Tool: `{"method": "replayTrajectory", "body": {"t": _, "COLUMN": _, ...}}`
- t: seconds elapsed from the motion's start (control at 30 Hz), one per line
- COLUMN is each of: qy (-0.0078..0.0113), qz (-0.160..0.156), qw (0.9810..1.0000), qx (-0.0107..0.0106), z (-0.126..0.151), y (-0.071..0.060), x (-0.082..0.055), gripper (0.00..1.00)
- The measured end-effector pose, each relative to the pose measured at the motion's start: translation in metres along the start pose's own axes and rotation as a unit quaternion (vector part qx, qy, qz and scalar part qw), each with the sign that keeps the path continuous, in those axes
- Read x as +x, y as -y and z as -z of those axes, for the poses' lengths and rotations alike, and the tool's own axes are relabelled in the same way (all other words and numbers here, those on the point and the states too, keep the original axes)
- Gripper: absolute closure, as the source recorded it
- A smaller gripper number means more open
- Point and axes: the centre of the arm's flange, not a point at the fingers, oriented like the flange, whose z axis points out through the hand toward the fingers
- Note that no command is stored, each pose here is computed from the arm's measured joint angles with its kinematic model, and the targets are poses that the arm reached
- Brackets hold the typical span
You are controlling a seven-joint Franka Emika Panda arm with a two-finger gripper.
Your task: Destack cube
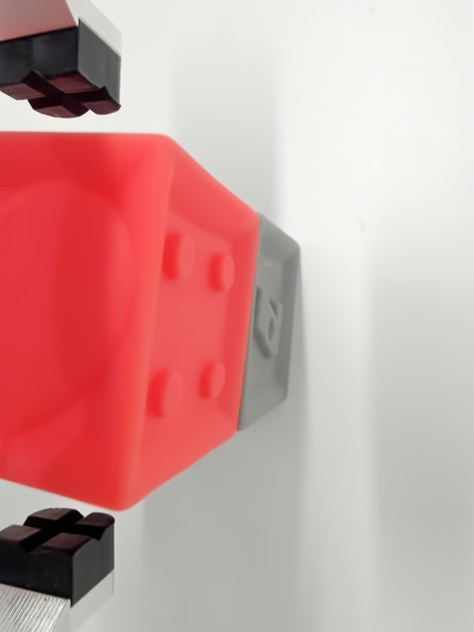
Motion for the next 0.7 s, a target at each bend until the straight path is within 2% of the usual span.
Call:
{"method": "replayTrajectory", "body": {"t": 0.23, "qy": -0.0004, "qz": 0.0, "qw": 1.0, "qx": 0.0005, "z": -0.0047, "y": 0.0, "x": 0.0001, "gripper": 0.0}}
{"method": "replayTrajectory", "body": {"t": 0.27, "qy": -0.0004, "qz": 0.0, "qw": 1.0, "qx": 0.0005, "z": -0.005, "y": 0.0, "x": 0.0001, "gripper": 1.0}}
{"method": "replayTrajectory", "body": {"t": 0.7, "qy": -0.0006, "qz": 0.0, "qw": 1.0, "qx": 0.0008, "z": -0.005, "y": 0.0002, "x": 0.0003, "gripper": 1.0}}
